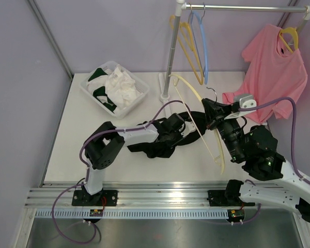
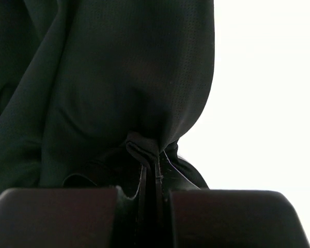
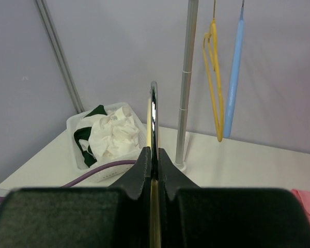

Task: Remove the t-shirt from the hanger
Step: Place the tshirt into the basket

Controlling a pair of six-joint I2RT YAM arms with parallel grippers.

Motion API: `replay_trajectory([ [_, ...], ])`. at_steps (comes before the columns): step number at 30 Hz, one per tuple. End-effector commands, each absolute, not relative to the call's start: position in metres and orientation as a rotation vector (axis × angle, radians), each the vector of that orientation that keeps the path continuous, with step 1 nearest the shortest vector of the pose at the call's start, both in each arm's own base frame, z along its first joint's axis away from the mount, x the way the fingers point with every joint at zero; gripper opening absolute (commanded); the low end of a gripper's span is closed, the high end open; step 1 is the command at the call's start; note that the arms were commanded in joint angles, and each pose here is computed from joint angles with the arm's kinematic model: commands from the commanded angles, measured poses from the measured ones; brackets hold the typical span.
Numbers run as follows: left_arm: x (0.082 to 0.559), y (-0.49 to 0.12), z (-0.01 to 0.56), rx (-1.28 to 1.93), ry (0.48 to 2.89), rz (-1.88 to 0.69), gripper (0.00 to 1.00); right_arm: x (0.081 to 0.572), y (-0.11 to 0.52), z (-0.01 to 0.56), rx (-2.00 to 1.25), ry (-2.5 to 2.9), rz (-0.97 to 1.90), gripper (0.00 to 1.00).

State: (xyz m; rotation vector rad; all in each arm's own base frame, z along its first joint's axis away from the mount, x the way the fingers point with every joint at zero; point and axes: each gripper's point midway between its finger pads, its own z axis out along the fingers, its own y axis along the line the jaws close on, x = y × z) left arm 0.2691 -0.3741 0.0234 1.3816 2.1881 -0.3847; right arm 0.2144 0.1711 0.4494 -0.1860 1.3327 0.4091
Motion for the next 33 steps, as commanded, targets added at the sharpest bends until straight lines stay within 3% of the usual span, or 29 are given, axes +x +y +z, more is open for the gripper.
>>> replay_trajectory([
  [1, 0.285, -0.371, 0.082, 1.306, 2.074, -0.375, 0.0, 0.208, 0.166, 0.461, -0.156, 1.301, 0.457, 0.0],
  [11, 0.316, -0.315, 0.176, 1.029, 1.973, -0.49, 0.0, 0.205, 0.158, 0.46, -0.145, 1.285, 0.463, 0.0],
  [17, 0.34, -0.258, 0.234, 0.774, 1.88, -0.35, 0.0, 0.206, 0.157, 0.459, -0.144, 1.291, 0.447, 0.0],
  [24, 0.349, -0.178, 0.354, 0.426, 1.627, -0.193, 0.0, 0.206, 0.16, 0.46, -0.152, 1.288, 0.456, 0.0],
  [33, 0.351, -0.108, 0.461, 0.252, 1.487, -0.075, 0.0, 0.208, 0.166, 0.46, -0.168, 1.291, 0.448, 0.0],
])
